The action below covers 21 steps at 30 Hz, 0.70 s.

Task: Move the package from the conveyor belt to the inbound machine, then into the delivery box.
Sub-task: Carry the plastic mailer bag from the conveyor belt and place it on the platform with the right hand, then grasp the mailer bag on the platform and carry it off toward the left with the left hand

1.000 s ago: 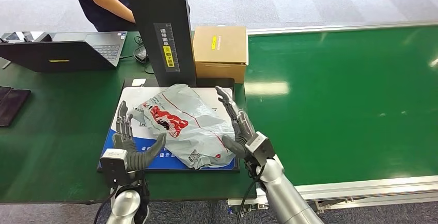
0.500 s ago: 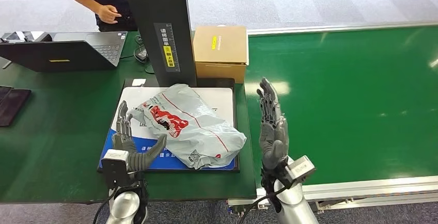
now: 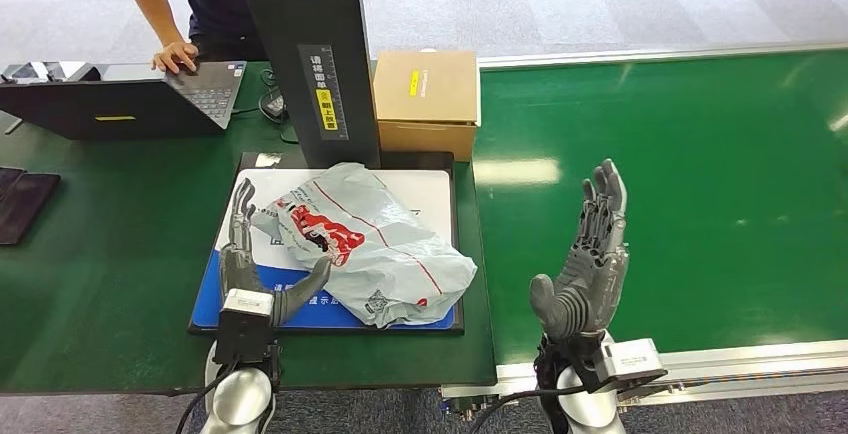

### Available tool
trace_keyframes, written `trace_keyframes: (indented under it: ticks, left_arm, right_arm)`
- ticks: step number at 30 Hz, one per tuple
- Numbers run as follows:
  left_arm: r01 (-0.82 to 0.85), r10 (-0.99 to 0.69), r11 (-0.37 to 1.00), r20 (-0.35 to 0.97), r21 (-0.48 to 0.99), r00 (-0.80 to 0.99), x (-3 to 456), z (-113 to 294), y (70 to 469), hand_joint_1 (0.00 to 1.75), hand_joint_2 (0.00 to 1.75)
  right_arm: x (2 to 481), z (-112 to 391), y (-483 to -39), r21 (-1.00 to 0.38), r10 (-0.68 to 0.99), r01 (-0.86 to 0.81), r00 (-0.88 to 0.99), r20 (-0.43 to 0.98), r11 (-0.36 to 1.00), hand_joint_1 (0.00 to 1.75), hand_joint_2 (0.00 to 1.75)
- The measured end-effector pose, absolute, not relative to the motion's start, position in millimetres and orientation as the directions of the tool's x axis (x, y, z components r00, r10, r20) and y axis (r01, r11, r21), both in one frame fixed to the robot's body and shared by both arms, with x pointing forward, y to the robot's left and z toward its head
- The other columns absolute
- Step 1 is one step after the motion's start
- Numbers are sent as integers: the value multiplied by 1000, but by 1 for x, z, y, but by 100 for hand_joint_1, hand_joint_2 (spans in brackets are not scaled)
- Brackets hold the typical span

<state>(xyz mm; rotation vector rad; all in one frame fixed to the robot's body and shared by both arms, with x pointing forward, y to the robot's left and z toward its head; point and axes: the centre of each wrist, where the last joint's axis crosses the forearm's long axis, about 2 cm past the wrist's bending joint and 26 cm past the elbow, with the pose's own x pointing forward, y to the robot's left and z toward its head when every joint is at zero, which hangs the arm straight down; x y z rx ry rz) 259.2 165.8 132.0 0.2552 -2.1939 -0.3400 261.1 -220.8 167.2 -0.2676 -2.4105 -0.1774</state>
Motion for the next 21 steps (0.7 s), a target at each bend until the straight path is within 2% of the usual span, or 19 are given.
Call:
trace_keyframes:
  ticks: [12,15,21]
  left_arm:
    - [-54,-332,921,707,385,-624,258,140,166,0,175]
    - [-15,-409,864,682,504,-606,258,140,165,0,175]
    - [124,-541,654,576,746,-613,262,144,155,0,175]
  right_arm:
    - [253,164,-228,69,167,287,-719,675,955,0,175]
    - [252,163,-231,71,173,304,-702,690,950,0,175]
    - [250,159,-242,51,172,313,-642,747,948,0,175]
